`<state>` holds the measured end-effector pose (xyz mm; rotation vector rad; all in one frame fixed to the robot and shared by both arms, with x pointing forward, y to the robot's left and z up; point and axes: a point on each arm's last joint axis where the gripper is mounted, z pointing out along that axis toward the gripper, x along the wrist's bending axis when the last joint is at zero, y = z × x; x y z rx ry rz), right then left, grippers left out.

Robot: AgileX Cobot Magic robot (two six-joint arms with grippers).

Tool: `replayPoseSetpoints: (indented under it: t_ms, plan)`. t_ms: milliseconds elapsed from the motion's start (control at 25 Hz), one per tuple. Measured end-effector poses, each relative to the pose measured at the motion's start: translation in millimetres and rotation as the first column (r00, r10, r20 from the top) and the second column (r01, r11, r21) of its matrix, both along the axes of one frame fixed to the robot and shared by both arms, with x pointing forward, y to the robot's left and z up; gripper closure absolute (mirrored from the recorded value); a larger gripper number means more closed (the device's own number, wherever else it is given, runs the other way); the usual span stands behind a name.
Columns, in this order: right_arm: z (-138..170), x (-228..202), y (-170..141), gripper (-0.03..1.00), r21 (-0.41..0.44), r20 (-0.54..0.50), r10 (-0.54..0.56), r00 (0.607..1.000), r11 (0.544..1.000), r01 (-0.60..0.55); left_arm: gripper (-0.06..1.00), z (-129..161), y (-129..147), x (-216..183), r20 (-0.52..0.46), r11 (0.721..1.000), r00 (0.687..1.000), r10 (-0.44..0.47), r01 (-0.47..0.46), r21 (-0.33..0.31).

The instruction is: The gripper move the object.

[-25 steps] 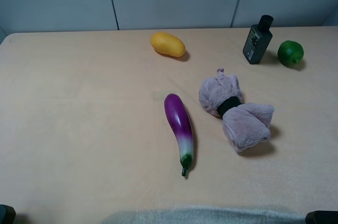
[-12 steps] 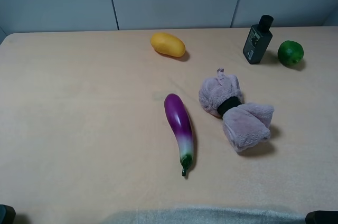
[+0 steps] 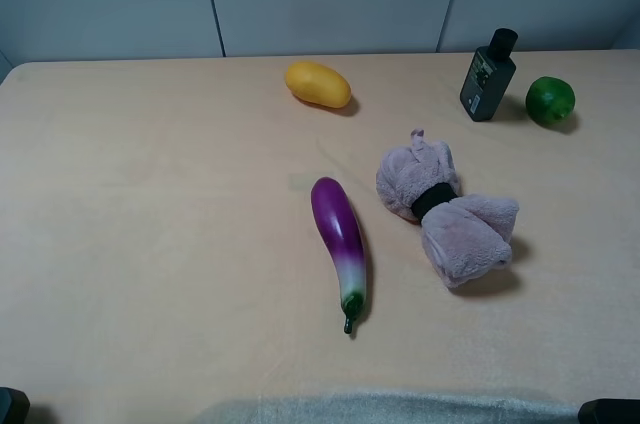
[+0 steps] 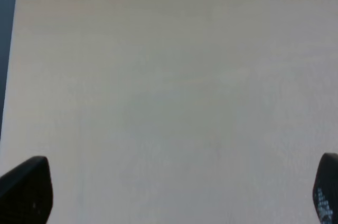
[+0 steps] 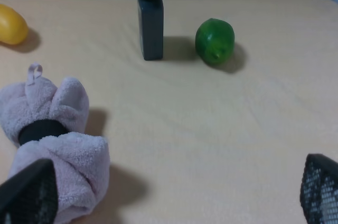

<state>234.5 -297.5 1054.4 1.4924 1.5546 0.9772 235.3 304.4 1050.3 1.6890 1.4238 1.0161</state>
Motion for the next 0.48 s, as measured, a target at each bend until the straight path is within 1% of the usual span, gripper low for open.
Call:
replayPoseSetpoints:
  t_ms: [480]
  plan:
    - [0.0, 0.0, 0.0, 0.28, 0.000, 0.000, 0.000, 1.000, 1.000, 0.000, -0.04, 0.0, 0.0, 0.0, 0.000, 1.000, 1.000, 0.000, 0.000, 0.000]
